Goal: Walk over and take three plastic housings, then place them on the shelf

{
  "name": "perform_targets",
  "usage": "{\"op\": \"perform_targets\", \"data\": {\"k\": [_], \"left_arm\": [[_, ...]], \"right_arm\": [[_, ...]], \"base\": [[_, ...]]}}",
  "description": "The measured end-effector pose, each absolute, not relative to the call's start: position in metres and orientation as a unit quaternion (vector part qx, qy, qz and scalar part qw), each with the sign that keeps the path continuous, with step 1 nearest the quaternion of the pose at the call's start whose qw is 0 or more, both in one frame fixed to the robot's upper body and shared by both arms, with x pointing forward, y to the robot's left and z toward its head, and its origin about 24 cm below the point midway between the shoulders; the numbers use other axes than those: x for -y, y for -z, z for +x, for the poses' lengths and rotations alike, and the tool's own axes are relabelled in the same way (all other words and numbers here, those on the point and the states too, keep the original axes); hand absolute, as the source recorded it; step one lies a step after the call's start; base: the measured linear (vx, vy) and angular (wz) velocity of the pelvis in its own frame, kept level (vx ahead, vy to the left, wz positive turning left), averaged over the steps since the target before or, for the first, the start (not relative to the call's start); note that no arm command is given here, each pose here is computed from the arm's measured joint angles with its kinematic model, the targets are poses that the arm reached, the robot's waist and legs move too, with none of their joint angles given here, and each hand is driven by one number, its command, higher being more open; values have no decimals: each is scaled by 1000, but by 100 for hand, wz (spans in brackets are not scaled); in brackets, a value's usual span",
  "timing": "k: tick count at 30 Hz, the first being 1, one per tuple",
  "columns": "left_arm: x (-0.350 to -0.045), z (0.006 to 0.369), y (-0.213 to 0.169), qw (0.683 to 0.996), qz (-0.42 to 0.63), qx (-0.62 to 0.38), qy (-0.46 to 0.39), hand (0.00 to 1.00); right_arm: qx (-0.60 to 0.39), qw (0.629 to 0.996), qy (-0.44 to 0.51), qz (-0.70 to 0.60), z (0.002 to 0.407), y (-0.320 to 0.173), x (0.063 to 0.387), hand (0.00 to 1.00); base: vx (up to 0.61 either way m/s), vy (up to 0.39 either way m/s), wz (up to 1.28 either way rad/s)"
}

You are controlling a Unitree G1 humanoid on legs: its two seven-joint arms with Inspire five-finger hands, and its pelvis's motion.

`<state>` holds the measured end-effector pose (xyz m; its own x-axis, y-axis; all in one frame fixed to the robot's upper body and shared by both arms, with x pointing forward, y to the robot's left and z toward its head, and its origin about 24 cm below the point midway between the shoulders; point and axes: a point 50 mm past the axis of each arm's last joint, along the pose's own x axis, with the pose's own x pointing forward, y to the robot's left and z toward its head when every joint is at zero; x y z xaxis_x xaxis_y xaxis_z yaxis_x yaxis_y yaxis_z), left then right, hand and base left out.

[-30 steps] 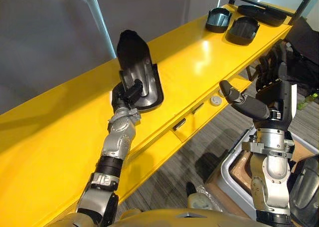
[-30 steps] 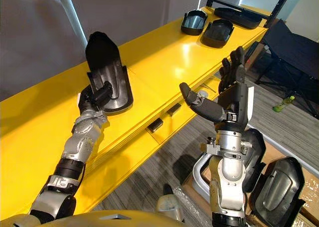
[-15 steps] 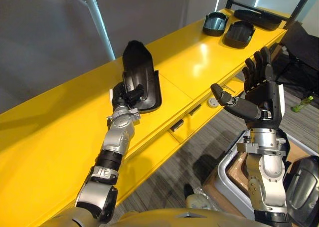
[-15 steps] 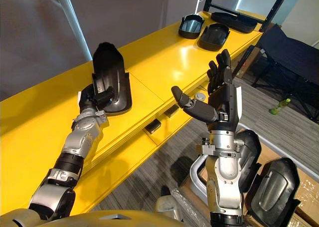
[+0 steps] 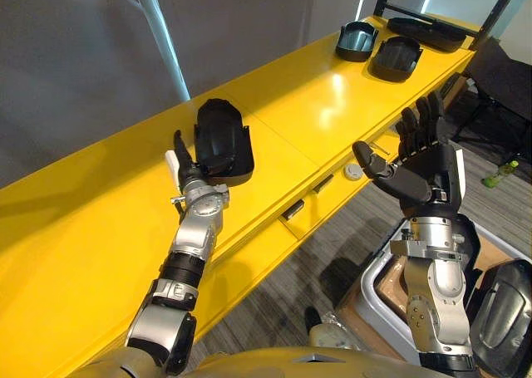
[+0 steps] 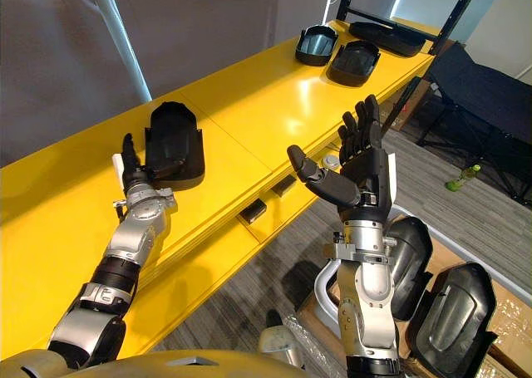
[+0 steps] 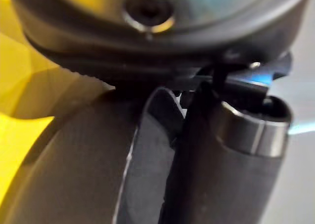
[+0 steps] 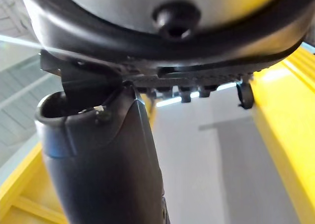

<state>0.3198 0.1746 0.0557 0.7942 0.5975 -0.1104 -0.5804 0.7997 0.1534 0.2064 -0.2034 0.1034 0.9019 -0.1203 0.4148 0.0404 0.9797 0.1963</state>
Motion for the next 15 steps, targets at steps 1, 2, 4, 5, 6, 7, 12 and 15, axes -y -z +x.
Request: {"op": "perform_targets", "data": {"k": [1,2,4,5,6,7,12,15], "left_arm": [[-177,319,-56,943,54,-76,-318,100],[-179,319,-57,940,50,-74,-329,100],[-181,318,-58,938,46,-71,-335,100],[-182,316,-59,939,43,-68,-335,100],[-180,313,-59,940,37,-61,-335,100],[-179,312,-60,941,31,-57,-333,100],[-162,302,-111,951,-57,85,-290,100],[-150,293,-145,950,-105,173,-239,100]], "right_arm": [[216,971,42,94,207,-103,204,100],[214,971,44,97,207,-101,204,100],[213,969,48,112,207,-99,203,100],[214,968,50,117,207,-99,202,100],[215,968,51,120,206,-99,201,100],[216,968,52,120,206,-99,201,100],[215,968,23,127,208,-99,190,100],[214,967,-3,135,211,-99,179,100]], "base": [[0,0,0],[0,0,0],[0,0,0],[0,0,0],[0,0,0],[-5,7,5],[-12,5,9],[-27,4,13]]}}
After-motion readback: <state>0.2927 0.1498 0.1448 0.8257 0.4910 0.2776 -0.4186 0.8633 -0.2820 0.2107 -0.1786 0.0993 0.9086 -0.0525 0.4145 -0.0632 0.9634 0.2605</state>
